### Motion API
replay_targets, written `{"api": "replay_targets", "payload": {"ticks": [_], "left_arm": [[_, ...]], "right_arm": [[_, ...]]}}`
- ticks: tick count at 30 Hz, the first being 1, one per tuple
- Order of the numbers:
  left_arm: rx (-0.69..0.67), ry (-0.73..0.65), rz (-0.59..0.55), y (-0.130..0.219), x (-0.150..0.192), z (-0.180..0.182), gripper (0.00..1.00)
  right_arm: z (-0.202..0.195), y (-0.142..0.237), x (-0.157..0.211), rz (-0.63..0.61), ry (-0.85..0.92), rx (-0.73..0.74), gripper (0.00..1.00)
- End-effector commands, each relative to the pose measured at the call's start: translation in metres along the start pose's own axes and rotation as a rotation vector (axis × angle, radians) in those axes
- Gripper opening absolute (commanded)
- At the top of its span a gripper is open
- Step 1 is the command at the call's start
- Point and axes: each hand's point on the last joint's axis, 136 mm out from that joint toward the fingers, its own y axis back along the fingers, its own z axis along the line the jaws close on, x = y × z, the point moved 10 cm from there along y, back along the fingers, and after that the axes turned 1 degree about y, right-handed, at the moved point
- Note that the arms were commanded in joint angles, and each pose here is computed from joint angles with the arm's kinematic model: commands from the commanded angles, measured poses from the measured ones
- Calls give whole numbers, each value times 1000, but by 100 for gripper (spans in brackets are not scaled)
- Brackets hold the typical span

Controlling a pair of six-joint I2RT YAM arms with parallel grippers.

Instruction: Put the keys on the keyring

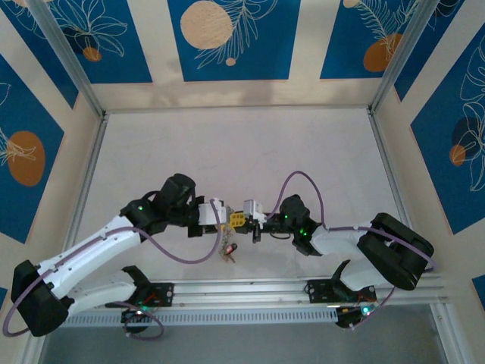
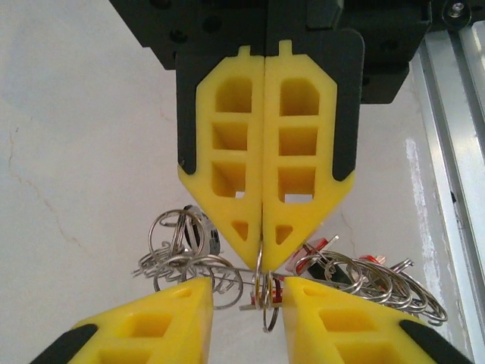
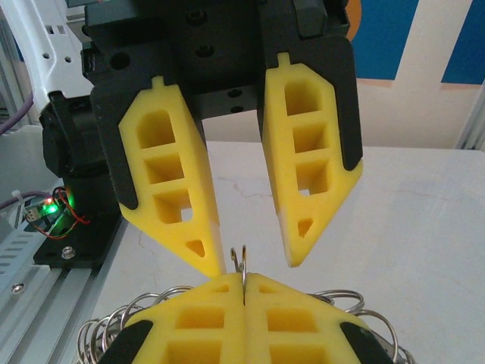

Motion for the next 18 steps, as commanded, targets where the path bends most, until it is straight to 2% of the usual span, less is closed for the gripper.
{"api": "replay_targets", "payload": {"ticks": [1,3,6,10,12,16,18], "left_arm": [[41,14,-36,-4,0,-2,27],[39,16,-18,-5,2,-1,22],[43,8,-3,-5,3,-1,8],[46,-1,29,-4,3,0,6],[60,-9,47,-4,3,0,0],[70,-16,100,-1,-3,5,0],[61,-28,135,3,-7,9,0]], "right_arm": [[1,-2,-19,-89,83,-11,0],[1,-1,-18,-87,85,-11,0],[2,0,-17,-81,86,-8,0],[3,2,-16,-76,89,-7,0],[4,2,-16,-70,90,-3,0],[4,3,-13,-46,93,1,0],[3,4,-12,-13,98,20,15]]}}
